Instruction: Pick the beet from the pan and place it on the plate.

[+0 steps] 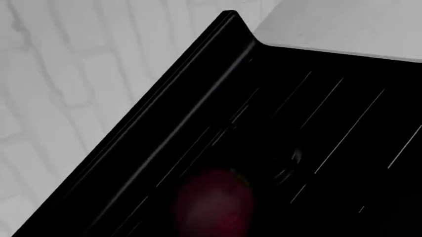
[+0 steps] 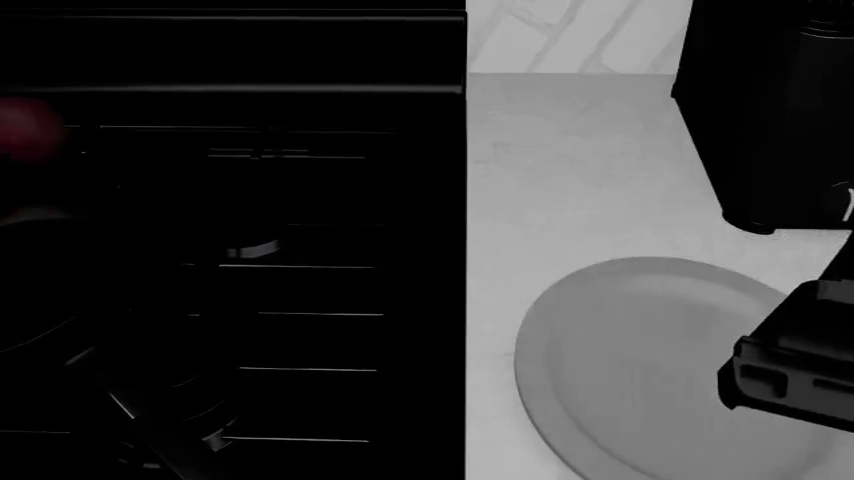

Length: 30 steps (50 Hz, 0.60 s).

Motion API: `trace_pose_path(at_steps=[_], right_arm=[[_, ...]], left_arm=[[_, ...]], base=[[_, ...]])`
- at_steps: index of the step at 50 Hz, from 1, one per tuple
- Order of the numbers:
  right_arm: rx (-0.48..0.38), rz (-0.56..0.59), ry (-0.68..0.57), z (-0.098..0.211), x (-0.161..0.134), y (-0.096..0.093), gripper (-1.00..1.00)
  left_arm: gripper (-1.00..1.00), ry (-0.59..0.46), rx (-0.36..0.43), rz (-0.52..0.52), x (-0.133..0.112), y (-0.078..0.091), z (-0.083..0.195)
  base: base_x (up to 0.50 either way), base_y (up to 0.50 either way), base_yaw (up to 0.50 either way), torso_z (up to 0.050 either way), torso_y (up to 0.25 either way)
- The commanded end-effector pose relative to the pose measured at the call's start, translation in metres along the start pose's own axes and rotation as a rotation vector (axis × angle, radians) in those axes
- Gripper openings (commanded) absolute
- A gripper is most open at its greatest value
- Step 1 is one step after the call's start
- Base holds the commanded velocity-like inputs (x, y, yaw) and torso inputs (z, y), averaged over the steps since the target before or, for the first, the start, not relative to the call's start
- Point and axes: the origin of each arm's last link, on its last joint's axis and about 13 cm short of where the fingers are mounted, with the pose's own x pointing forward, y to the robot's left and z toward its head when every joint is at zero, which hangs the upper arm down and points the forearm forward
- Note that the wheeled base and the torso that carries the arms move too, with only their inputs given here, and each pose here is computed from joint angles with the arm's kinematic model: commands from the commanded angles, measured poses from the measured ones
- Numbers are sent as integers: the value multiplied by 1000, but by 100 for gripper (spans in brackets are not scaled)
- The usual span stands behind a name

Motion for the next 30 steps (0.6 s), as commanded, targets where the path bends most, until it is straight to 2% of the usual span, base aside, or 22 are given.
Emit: trace_pose_path(at_steps=[1,11,14,15,19,20,30], right_arm=[[32,9,-11,2,-2,1,100],[42,-7,7,-4,-6,0,100],[43,-9,5,-5,-7,0,100],[43,-10,6,-5,-7,0,100],[48,-14,9,-6,-8,0,100],[50,-16,12,-7,-9,0,100],[56,-26,24,-11,-8,-1,100]], left_arm=[[-100,-118,34,-23,7,-5,34],[-100,-206,96,-113,38,-14,66],[-100,-228,106,-148,43,-8,85],[-100,-238,114,-161,53,-21,76],[-100,-275,138,-204,62,-27,88],[-100,-285,142,-216,59,-19,104],[-100,-345,130,-273,91,-27,120]], base=[[0,0,0,0,0],[0,0,0,0,0],[0,0,0,0,0],[0,0,0,0,0],[0,0,0,0,0],[0,0,0,0,0],[0,0,0,0,0]])
